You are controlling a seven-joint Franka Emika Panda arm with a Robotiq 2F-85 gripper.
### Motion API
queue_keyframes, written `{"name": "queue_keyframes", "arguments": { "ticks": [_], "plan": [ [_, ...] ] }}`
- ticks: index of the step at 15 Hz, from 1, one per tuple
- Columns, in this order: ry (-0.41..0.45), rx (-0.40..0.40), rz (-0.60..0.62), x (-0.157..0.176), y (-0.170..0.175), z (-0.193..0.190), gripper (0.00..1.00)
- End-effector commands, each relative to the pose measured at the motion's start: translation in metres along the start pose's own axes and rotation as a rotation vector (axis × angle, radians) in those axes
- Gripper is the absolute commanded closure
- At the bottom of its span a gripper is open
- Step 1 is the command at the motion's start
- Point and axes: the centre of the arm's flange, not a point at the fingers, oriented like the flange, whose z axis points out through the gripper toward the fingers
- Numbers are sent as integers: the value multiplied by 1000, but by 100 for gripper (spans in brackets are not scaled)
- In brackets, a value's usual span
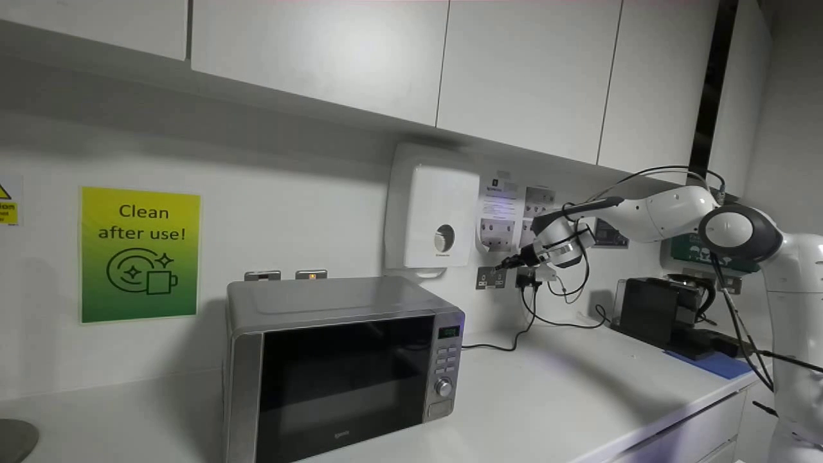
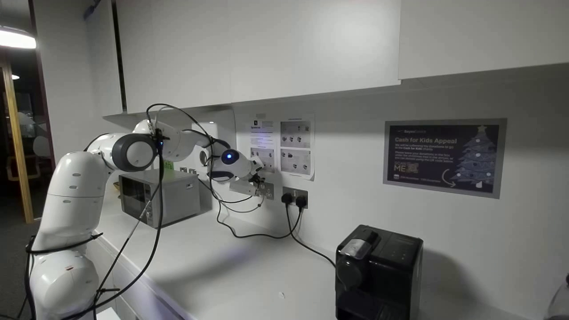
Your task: Press a button on the wall
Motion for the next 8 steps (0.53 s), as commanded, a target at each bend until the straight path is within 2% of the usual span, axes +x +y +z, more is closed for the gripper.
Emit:
{"name": "queue_keyframes", "arguments": {
  "ticks": [1,8],
  "plan": [
    [41,-35,-28,2,1,7,100],
    [32,-79,-74,-6,4,14,100]
  ]
}}
